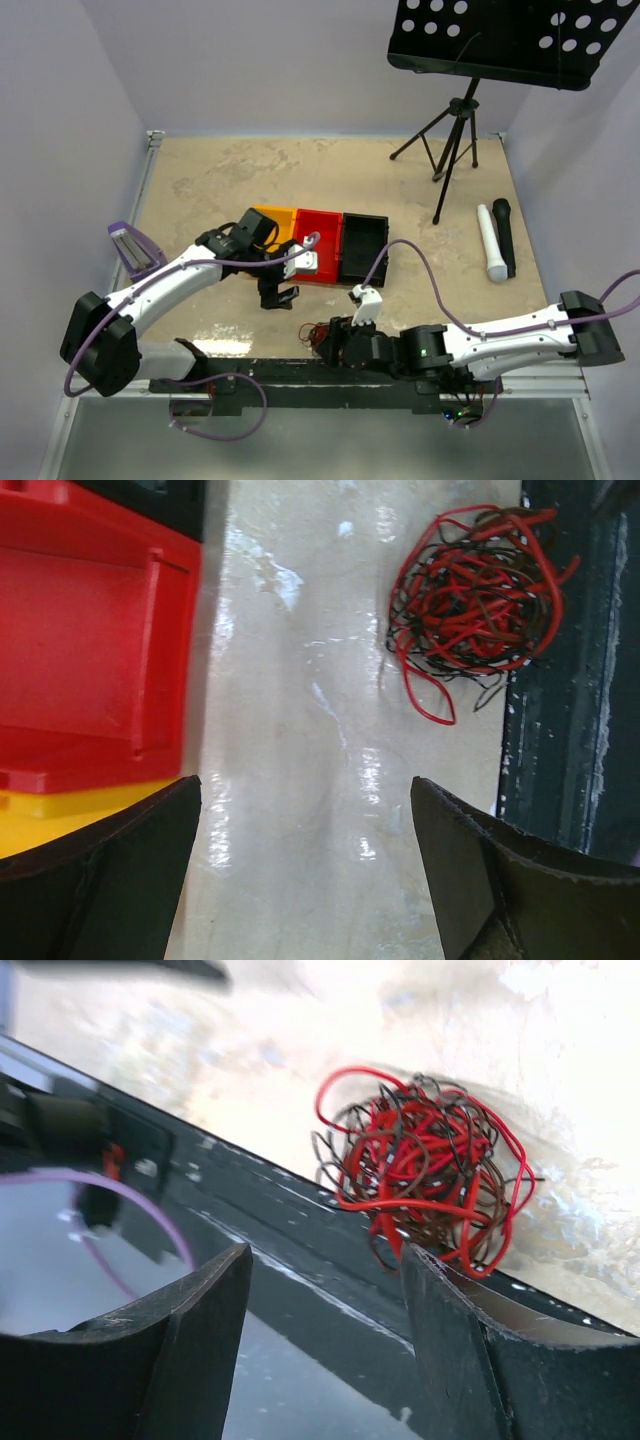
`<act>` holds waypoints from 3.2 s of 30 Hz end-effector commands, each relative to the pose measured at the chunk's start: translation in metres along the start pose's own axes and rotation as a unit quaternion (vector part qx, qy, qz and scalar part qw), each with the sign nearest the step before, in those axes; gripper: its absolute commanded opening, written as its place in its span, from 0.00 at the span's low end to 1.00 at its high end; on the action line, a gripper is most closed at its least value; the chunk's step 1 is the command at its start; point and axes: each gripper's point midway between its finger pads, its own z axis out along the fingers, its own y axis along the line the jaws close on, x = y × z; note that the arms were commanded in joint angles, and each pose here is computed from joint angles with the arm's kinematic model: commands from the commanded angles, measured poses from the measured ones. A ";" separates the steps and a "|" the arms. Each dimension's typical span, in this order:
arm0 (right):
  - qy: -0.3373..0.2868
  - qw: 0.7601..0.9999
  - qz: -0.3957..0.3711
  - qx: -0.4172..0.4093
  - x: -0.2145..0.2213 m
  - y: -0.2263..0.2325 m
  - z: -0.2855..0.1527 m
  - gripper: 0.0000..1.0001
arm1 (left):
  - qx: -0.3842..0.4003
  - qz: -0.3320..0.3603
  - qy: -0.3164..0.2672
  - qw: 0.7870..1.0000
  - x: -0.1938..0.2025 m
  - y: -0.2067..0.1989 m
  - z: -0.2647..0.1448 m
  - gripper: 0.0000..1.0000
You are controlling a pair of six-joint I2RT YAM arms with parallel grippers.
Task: Untangle the cables
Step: Move the cable to the center of the board, then untie the cable.
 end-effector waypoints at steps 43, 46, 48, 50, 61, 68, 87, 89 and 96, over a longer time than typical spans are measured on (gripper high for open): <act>0.002 0.994 0.040 0.098 0.053 -0.059 0.061 0.00 | 0.132 0.031 0.052 0.989 0.014 -0.020 0.083 0.71; 0.002 0.994 0.042 0.099 0.053 -0.060 0.060 0.00 | 0.146 0.028 0.050 0.988 0.011 -0.024 0.088 0.69; 0.002 0.994 0.044 0.099 0.053 -0.061 0.060 0.00 | 0.147 0.028 0.052 0.987 0.010 -0.024 0.091 0.65; 0.002 0.994 0.043 0.099 0.053 -0.061 0.059 0.00 | 0.145 0.031 0.051 0.988 0.011 -0.022 0.094 0.58; 0.005 0.994 0.044 0.103 0.052 -0.060 0.057 0.00 | 0.131 0.049 0.083 0.987 0.014 -0.016 0.080 0.00; 0.006 0.993 0.045 0.105 0.051 -0.058 0.056 0.00 | 0.050 0.068 0.040 0.996 -0.029 -0.006 0.036 0.00; -0.078 0.996 0.025 0.018 -0.021 0.003 0.003 0.59 | -0.029 0.075 -0.054 0.995 -0.122 -0.016 -0.064 0.00; -0.103 0.995 0.007 0.001 -0.038 0.017 -0.009 0.63 | -0.028 0.070 -0.057 0.996 -0.122 -0.020 -0.067 0.00; -0.196 0.980 -0.038 0.013 -0.096 0.037 -0.036 0.66 | -0.019 0.056 -0.067 0.996 -0.127 -0.028 -0.073 0.00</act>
